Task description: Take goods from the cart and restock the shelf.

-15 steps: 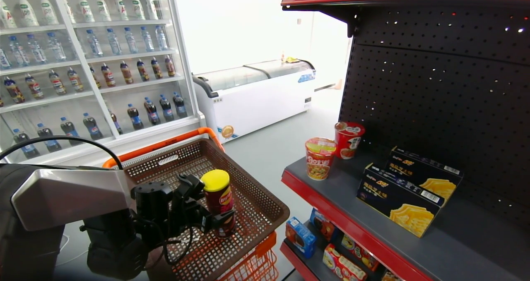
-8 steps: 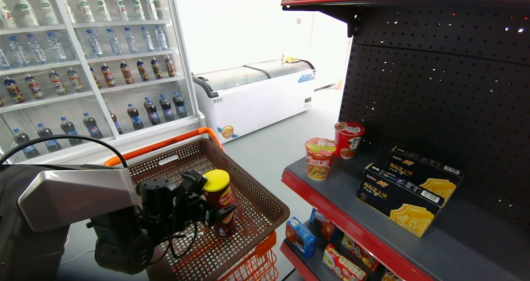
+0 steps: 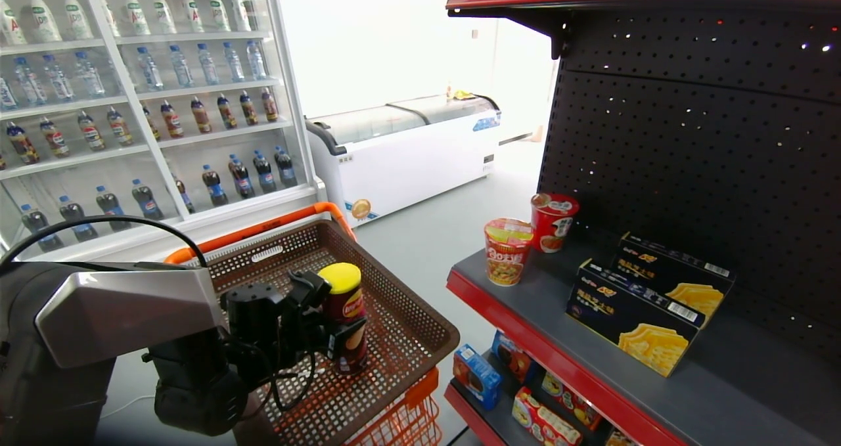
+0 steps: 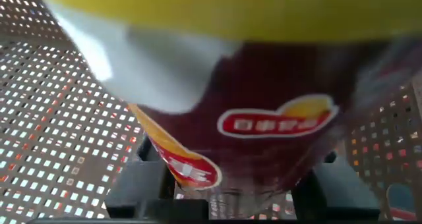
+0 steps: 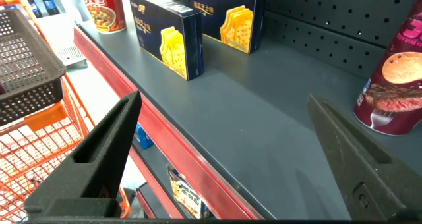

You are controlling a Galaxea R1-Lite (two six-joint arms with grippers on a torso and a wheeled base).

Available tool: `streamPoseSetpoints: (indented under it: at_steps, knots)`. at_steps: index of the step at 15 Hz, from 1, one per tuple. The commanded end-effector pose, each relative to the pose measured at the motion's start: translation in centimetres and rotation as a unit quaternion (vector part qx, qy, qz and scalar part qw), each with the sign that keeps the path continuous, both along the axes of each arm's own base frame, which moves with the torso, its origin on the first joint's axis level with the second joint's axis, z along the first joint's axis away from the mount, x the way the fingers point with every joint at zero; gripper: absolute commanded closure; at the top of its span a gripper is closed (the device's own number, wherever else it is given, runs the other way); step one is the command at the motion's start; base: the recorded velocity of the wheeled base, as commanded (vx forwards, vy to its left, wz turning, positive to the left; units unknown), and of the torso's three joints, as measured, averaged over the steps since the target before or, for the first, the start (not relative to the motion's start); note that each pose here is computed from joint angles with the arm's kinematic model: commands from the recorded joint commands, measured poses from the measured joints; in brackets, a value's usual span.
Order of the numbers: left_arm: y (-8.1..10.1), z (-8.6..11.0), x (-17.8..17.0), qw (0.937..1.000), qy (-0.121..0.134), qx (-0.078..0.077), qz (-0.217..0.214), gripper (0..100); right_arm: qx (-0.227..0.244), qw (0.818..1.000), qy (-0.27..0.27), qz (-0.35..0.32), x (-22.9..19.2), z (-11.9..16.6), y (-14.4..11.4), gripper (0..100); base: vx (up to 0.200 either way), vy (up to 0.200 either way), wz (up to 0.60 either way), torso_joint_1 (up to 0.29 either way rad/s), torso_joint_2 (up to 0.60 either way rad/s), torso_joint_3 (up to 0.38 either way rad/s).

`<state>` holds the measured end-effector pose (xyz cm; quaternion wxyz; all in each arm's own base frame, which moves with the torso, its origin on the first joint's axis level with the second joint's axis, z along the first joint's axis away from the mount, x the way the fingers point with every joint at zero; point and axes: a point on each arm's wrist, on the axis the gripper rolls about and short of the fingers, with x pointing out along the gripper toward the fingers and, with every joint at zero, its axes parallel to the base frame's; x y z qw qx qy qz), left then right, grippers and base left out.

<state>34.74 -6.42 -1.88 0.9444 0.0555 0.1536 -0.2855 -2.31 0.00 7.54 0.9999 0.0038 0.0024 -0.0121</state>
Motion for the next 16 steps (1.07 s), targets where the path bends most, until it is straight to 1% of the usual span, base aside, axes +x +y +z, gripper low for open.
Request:
streamPoseSetpoints:
  at_steps: [1,2,3,4,6,7,9,10,11,12,13,14,15,16]
  knots:
    - [0.0,0.3,-0.1,1.0,-0.005,0.001,-0.001,100,0.0,1.0,0.001,0.0,0.0,0.0,0.0,0,0.0,0.0,0.0,0.0,0.0,0.0]
    - [0.1,0.4,-0.1,1.0,-0.007,0.002,-0.001,100,0.0,1.0,0.001,0.0,0.0,0.0,0.0,0,0.0,0.0,0.0,0.0,0.0,0.0]
    - [0.1,1.5,-0.1,0.9996,-0.026,0.006,-0.003,100,0.0,1.0,0.001,0.0,0.0,0.0,0.0,0,0.0,0.0,0.0,0.0,0.0,0.0]
    - [0.1,3.0,0.1,0.9985,-0.053,0.012,-0.004,100,0.0,1.0,0.001,0.0,0.0,0.0,0.0,0,0.0,0.0,0.0,0.0,0.0,0.0]
    - [0.0,4.7,0.1,0.9976,-0.068,0.014,0.002,100,0.0,1.0,0.001,0.0,0.0,0.0,0.0,0,0.0,0.0,0.0,0.0,0.0,0.0]
    - [-0.1,6.3,-0.2,0.997,-0.07,0.022,0.026,100,0.0,1.0,0.001,0.0,0.0,0.0,0.0,0,0.0,0.0,0.0,0.0,0.0,0.0]
    - [-0.2,8.2,-1.1,0.9935,-0.067,0.043,0.082,100,0.0,1.0,0.001,0.0,0.0,0.0,0.0,0,0.0,0.0,0.0,0.0,0.0,0.0]
    - [-0.1,9.0,-1.8,0.9935,-0.064,0.043,0.084,100,0.0,1.0,0.001,0.0,0.0,0.0,0.0,0,0.0,0.0,0.0,0.0,0.0,0.0]
    - [-0.1,10.1,-2.3,0.9933,-0.068,0.038,0.085,100,0.0,1.0,0.001,0.0,0.0,0.0,0.0,0,0.0,0.0,0.0,0.0,0.0,0.0]
    - [-0.1,10.3,-2.4,0.9932,-0.069,0.037,0.085,100,0.0,1.0,0.001,0.0,0.0,0.0,0.0,0,0.0,0.0,0.0,0.0,0.0,0.0]
    - [-0.5,13.3,-3.7,0.9932,-0.079,0.017,0.084,100,0.0,1.0,0.001,0.0,0.0,0.0,0.0,0,0.0,0.0,0.0,0.0,0.0,0.0]
    - [-0.4,14.5,-4.5,0.9934,-0.077,0.011,0.085,100,0.0,1.0,0.001,0.0,0.0,0.0,0.0,0,0.0,0.0,0.0,0.0,0.0,0.0]
    - [-0.5,15.1,-5.0,0.9936,-0.077,0.009,0.082,100,0.0,1.0,0.001,0.0,0.0,0.0,0.0,0,0.0,0.0,0.0,0.0,0.0,0.0]
    - [-0.4,16.1,-6.3,0.9938,-0.077,0.003,0.08,100,0.0,1.0,0.001,0.0,0.0,0.0,0.0,0,0.0,0.0,0.0,0.0,0.0,0.0]
